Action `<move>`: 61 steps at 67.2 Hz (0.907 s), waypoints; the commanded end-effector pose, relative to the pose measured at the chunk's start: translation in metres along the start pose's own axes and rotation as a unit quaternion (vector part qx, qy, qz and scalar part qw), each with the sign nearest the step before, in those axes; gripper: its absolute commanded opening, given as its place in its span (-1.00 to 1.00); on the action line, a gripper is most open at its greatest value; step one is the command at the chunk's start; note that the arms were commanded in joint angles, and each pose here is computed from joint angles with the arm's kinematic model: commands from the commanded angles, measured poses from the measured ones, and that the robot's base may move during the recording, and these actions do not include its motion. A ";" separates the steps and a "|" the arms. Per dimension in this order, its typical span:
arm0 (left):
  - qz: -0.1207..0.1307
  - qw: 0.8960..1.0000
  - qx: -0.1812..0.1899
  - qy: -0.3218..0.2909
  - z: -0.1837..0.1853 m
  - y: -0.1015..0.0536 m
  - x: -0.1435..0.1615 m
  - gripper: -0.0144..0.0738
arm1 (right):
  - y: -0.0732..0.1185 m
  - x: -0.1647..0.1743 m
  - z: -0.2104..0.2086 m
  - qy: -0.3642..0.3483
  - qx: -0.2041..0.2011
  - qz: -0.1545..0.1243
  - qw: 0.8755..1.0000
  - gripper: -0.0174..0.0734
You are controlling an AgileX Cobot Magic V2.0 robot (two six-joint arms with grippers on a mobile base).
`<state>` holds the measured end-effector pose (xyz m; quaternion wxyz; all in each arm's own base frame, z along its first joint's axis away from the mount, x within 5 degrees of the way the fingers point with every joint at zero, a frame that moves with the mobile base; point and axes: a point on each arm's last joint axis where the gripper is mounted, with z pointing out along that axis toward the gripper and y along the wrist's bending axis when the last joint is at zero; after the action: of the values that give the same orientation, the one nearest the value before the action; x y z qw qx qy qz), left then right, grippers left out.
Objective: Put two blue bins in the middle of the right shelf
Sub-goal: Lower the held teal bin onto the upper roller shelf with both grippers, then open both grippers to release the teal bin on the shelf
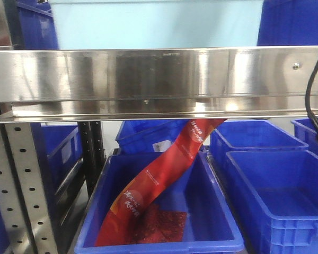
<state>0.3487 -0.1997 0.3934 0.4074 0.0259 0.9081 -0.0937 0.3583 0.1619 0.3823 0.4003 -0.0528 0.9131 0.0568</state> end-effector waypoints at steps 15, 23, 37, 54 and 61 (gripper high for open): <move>-0.006 1.000 -0.002 -0.029 -0.039 0.000 -0.024 0.42 | -0.006 -0.024 -0.053 -0.071 -0.009 0.007 0.997 0.57; 0.021 0.999 0.004 -0.032 -0.051 -0.001 -0.026 -0.06 | -0.008 -0.027 -0.064 -0.068 -0.004 0.012 0.998 0.42; 0.040 0.999 0.018 -0.007 -0.055 -0.003 -0.023 -0.92 | -0.010 -0.024 -0.066 -0.047 0.006 0.004 0.999 -0.70; 0.060 0.996 0.069 -0.023 -0.075 -0.010 -0.017 -0.92 | -0.009 -0.020 -0.087 -0.082 -0.017 -0.019 0.996 -0.98; 0.068 0.992 0.093 -0.052 -0.082 -0.011 -0.005 -0.92 | -0.011 -0.008 -0.097 -0.118 -0.037 -0.026 0.992 -0.98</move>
<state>0.3019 -0.1939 0.4497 0.4309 0.1097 0.8865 -0.1282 0.3069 0.1418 0.4459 0.4688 -0.0716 0.8771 0.0762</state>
